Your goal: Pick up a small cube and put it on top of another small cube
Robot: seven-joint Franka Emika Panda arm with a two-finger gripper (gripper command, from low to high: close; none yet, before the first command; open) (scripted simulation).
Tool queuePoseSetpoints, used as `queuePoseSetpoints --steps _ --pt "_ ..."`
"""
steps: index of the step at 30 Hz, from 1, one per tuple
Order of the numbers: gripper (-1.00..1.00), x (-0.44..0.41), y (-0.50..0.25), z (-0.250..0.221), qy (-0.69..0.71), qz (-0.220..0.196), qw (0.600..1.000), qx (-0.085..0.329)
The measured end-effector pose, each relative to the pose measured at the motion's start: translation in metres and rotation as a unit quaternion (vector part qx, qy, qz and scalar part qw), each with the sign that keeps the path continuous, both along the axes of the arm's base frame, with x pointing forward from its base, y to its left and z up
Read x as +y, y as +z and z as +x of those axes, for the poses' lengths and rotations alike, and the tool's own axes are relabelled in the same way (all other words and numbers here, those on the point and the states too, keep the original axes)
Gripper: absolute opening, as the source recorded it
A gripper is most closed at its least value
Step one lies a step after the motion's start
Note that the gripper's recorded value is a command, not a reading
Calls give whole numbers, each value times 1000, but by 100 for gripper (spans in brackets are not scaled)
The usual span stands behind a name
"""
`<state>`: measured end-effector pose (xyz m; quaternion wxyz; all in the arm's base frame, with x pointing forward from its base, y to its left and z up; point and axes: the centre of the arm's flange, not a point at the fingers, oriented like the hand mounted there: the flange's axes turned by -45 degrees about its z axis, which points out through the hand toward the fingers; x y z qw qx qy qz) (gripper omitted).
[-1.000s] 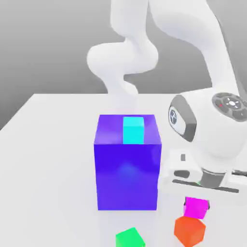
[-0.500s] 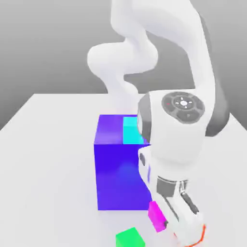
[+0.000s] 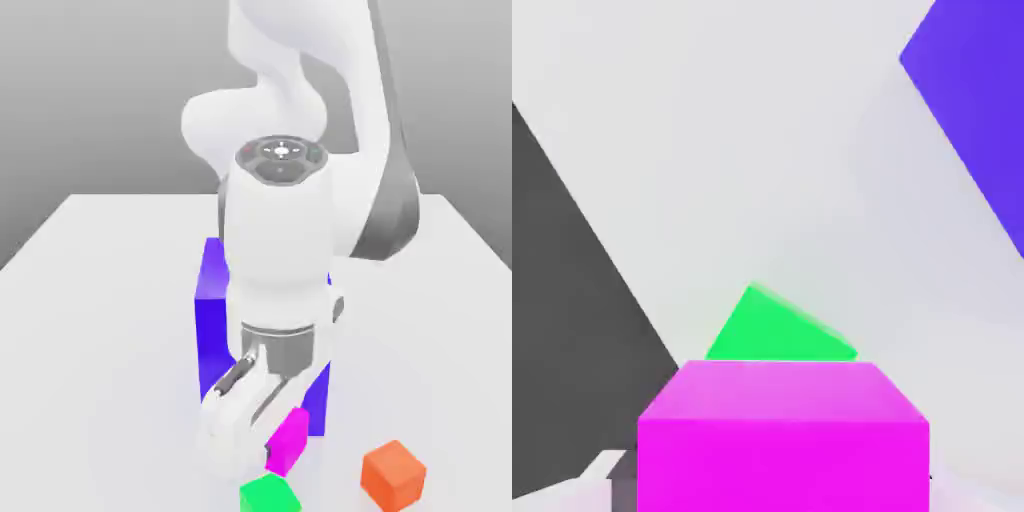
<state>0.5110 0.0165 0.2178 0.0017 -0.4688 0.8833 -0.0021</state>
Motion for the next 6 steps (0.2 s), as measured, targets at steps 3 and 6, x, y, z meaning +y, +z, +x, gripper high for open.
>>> queuePoseSetpoints --steps 3,6 --pt "100 -1 -33 -1 -3 0 1000 1" --pt "100 -1 -33 -1 -3 0 1000 1"
